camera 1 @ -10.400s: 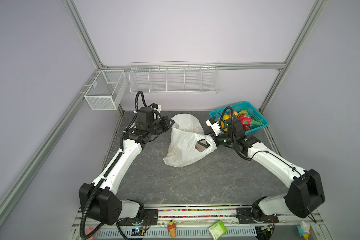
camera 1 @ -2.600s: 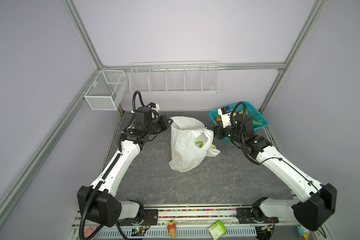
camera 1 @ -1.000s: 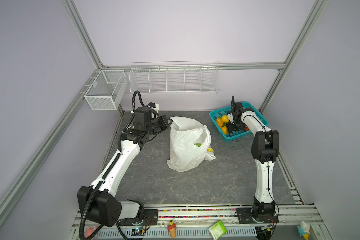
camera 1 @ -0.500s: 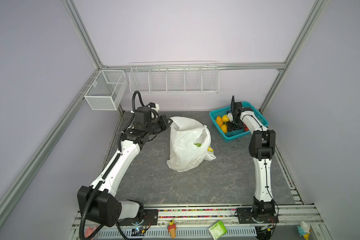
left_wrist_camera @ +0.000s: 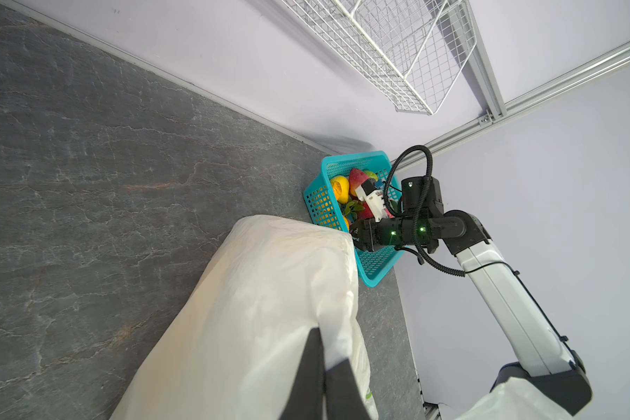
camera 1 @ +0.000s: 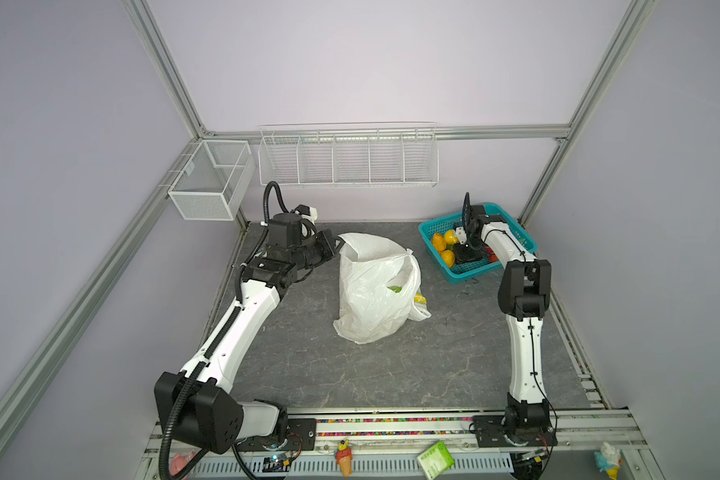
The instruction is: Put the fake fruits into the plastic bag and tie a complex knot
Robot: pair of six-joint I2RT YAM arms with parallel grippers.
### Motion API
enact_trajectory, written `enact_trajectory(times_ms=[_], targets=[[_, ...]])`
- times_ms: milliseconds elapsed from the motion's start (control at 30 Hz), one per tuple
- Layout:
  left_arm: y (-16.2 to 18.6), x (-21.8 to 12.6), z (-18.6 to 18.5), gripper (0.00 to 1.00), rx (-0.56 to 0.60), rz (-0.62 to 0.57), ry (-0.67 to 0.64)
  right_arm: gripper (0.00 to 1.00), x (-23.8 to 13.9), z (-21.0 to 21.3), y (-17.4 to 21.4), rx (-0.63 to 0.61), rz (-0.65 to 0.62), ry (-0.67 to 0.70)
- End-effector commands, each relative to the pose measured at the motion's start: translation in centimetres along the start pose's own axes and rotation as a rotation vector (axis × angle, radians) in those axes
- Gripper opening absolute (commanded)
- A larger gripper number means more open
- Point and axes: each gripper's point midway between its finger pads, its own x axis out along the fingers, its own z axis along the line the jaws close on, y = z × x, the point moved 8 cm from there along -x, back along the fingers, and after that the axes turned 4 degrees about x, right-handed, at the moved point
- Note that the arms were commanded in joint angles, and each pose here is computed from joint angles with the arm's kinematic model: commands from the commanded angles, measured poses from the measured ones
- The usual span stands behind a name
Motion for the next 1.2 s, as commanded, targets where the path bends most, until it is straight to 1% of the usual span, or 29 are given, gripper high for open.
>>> enact_trajectory(times_ms=[0,267,400,533,567,600,667,700,767,900,1067,1167], targets=[[-0.2,-0.1,0.0,0.00,0.014,-0.008,0.007,0.39,-3.5,0.2,-0.5,0.006,-0.064,-0.043],[-0.2,-0.2,0.0,0.00,0.014,-0.008,0.008,0.39,-10.4,0.7,0.2,0.003,-0.184,-0.033],[-0.2,-0.2,-0.1,0.00,0.015,-0.012,0.007,0.39,-14.0,1.5,1.6,0.003,-0.252,-0.073],[-0.2,-0.2,-0.1,0.00,0.016,-0.012,0.007,0.39,-17.5,3.2,3.2,-0.004,-0.400,-0.177],[-0.2,-0.3,-0.1,0.00,0.015,-0.011,0.007,0.39,-18.0,3.4,3.7,-0.002,-0.432,-0.185],[-0.2,-0.3,-0.1,0.00,0.015,-0.012,0.009,0.40,-18.1,3.2,4.1,0.014,-0.452,-0.166],[-0.2,-0.3,-0.1,0.00,0.012,-0.011,0.011,0.43,-17.4,2.7,4.2,0.031,-0.440,-0.108],[-0.2,-0.3,-0.1,0.00,0.012,-0.011,0.013,0.47,-16.6,2.2,3.9,0.039,-0.415,-0.069],[-0.2,-0.3,-0.2,0.00,0.009,-0.009,0.017,0.49,-14.8,1.3,3.3,0.043,-0.348,-0.005],[-0.2,-0.3,-0.1,0.00,0.009,-0.012,0.014,0.58,-11.1,-0.3,1.8,0.046,-0.252,0.093],[-0.2,-0.2,0.0,0.00,0.010,-0.013,0.010,0.68,-7.5,-1.3,0.7,0.036,-0.143,0.156],[-0.1,0.0,0.2,0.00,0.007,-0.006,0.006,0.72,-5.8,-1.7,0.2,0.034,-0.105,0.178]])
